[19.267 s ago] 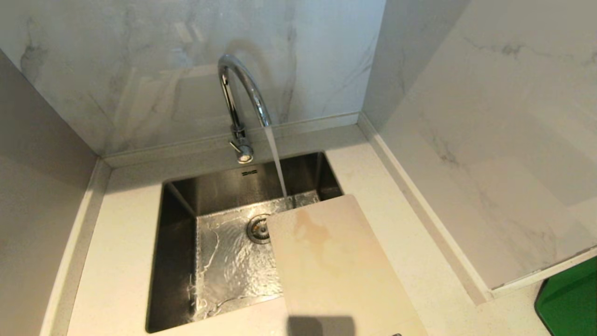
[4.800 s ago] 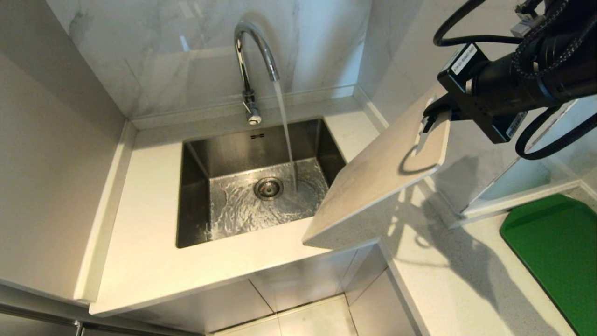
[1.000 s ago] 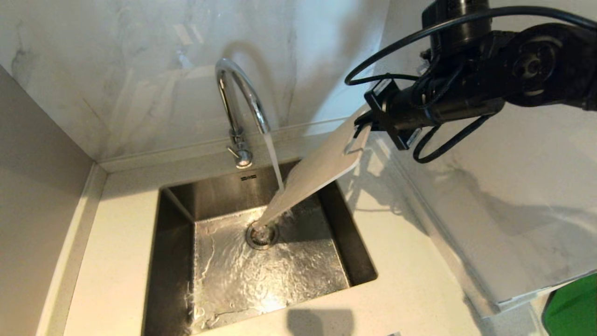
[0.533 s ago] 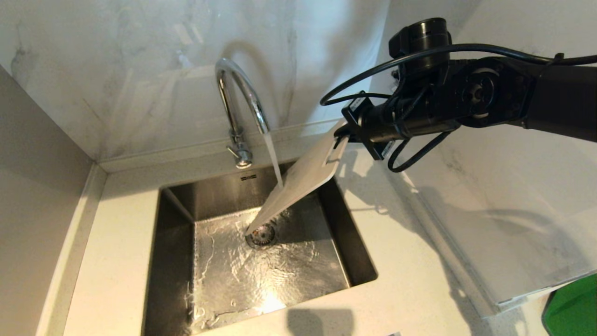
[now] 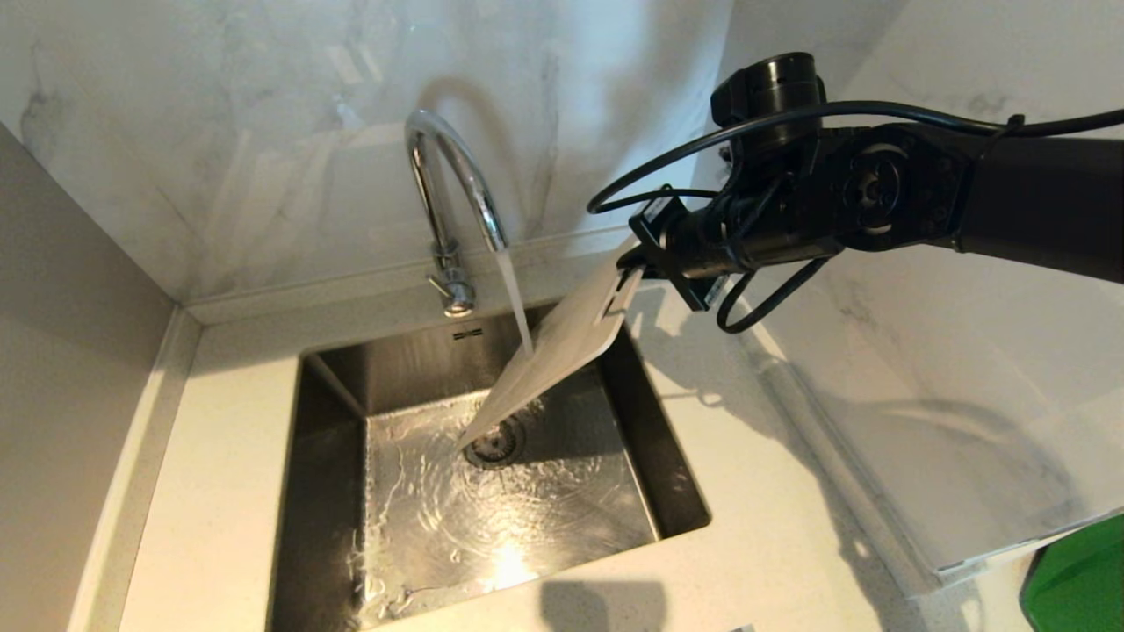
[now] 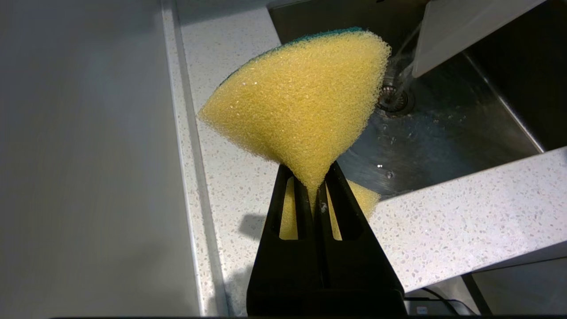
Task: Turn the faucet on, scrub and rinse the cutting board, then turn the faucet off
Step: Scrub the cutting board underwater
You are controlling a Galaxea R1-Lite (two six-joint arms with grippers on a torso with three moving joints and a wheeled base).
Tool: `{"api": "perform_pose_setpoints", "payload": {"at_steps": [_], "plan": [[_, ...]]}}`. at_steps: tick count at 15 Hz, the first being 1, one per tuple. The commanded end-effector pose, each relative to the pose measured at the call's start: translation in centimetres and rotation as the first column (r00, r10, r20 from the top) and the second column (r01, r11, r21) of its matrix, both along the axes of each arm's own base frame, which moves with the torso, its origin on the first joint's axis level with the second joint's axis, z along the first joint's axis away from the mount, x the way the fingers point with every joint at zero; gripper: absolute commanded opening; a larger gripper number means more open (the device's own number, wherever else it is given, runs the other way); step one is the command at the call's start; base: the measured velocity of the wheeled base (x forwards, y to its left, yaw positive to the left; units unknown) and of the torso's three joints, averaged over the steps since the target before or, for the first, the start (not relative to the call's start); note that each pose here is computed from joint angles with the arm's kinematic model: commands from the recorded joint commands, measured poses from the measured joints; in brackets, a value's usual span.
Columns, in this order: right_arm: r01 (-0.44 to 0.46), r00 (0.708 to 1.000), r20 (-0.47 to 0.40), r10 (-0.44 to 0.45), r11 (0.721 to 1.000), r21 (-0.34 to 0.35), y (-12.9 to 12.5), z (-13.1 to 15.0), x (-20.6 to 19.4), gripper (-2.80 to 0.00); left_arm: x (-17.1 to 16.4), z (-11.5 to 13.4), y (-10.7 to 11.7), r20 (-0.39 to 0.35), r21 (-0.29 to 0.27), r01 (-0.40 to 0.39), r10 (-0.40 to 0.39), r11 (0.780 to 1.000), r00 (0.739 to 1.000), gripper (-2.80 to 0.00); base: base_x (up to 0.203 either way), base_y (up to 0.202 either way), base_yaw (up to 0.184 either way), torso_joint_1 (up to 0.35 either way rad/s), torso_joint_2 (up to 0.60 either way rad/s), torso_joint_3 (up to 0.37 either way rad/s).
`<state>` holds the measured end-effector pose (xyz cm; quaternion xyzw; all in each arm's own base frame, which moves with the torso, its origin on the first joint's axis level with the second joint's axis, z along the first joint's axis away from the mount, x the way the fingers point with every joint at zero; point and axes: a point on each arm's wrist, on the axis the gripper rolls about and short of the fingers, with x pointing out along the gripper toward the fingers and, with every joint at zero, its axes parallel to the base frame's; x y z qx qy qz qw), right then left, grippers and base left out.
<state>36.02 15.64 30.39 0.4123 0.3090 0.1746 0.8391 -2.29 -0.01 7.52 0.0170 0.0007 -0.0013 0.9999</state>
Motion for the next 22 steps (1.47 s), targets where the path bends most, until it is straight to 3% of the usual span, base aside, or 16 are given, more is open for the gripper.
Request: {"api": "perform_pose_setpoints", "payload": {"at_steps": [1, 4, 7, 11, 14, 16, 19, 22], "plan": [[0.0, 1.0, -0.003, 0.0, 1.0, 0.004, 0.0, 0.1, -0.2, -2.8, 0.0, 0.0, 0.0, -0.002, -0.002, -0.001, 0.001, 1.0, 1.0, -2.8, 0.0, 0.0, 0.0, 0.0, 0.0, 0.0], [0.003, 1.0, 0.009, -0.003, 1.0, 0.005, -0.2, 0.7, -0.7, -2.8, 0.0, 0.0, 0.0, -0.002, -0.002, 0.001, -0.001, 1.0, 1.0, -2.8, 0.0, 0.0, 0.0, 0.0, 0.0, 0.0], [0.013, 1.0, 0.028, -0.013, 1.0, -0.002, -1.4, 3.2, -3.4, -2.8, 0.0, 0.0, 0.0, -0.002, -0.002, 0.001, -0.001, 1.0, 1.0, -2.8, 0.0, 0.0, 0.0, 0.0, 0.0, 0.0], [0.092, 0.993, -0.066, -0.102, 0.986, -0.142, -4.4, 5.4, -9.6, -2.8, 0.0, 0.0, 0.0, -0.003, -0.002, 0.003, -0.003, 1.0, 1.0, -2.8, 0.0, 0.0, 0.0, 0.0, 0.0, 0.0], [0.052, 0.982, -0.156, -0.102, 0.954, -0.296, -6.0, 6.1, -15.2, -2.8, 0.0, 0.0, 0.0, -0.003, 0.013, 0.01, -0.01, 1.0, 1.0, -2.8, 0.0, 0.0, 0.0, 0.0, 0.0, 0.0], [0.035, 0.984, -0.145, -0.106, 0.904, -0.425, -6.6, 6.1, -17.1, -2.8, 0.0, 0.0, 0.0, -0.002, 0.017, 0.01, -0.01, 1.0, 1.0, -2.8, 0.0, 0.0, 0.0, 0.0, 0.0, 0.0], [0.03, 0.992, -0.099, -0.08, 0.9, -0.434, -6.5, 6.6, -17.5, -2.8, 0.0, 0.0, 0.0, 0.0, -0.003, 0.007, -0.007, 1.0, 1.0, -2.8, 0.0, 0.0, 0.0, 0.0, 0.0, 0.0], [-0.024, 0.999, -0.039, 0.005, 0.854, -0.519, -6.6, 6.9, -17.8, -2.8, 0.0, 0.0, 0.0, -0.002, -0.002, 0.008, -0.008, 1.0, 1.0, -2.8, 0.0, 0.0, 0.0, 0.0, 0.0, 0.0]]}}
